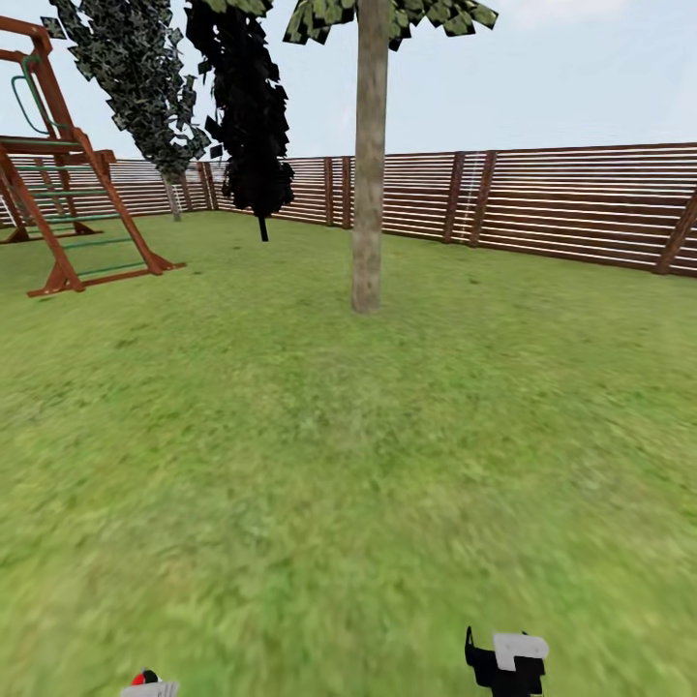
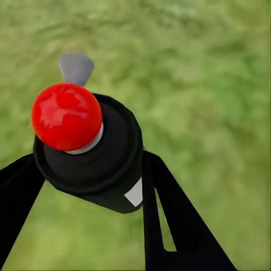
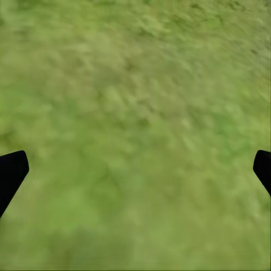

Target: In the garden, pick up the pesticide atomizer on the floor and spray pesticide onto both trees until each tree trunk is fully covered.

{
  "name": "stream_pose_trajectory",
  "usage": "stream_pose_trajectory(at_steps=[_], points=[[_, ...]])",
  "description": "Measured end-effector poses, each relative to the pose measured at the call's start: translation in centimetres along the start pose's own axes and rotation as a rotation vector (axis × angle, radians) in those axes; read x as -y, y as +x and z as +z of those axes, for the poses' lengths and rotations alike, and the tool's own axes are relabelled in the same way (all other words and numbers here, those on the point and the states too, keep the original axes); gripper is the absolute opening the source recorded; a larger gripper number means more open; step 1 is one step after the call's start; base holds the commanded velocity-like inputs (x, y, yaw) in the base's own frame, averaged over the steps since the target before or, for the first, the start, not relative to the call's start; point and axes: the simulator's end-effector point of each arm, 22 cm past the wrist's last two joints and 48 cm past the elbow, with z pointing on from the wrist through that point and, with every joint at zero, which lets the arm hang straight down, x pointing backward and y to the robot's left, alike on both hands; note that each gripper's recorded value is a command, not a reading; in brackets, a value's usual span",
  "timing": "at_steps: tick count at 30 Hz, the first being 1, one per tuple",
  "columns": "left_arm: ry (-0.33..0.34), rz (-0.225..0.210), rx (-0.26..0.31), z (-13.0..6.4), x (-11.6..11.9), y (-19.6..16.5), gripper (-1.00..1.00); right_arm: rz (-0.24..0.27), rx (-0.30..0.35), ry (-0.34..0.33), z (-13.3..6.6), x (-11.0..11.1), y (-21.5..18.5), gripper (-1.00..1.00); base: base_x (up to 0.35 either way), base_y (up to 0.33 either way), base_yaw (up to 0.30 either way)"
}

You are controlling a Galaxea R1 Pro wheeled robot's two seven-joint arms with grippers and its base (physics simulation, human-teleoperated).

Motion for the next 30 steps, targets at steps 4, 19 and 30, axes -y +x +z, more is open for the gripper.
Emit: stream_pose_trajectory(at_steps=[4, 19, 30], points=[[0.000, 0.000, 0.000, 0.00, 0.00, 0.00, -1.00, 0.000, 0.000, 0.000, 0.00, 0.01, 0.00, 1.00, 0.338, 0.000, 0.000], [0.000, 0.000, 0.000, 0.00, 0.00, 0.00, -1.00, 0.000, 0.000, 0.000, 0.01, 0.04, 0.00, 1.00, 0.338, 0.000, 0.000], [0.000, 0.000, 0.000, 0.00, 0.00, 0.00, -1.00, 0.000, 0.000, 0.001, 0.01, 0.05, 0.00, 1.00, 0.338, 0.000, 0.000]])
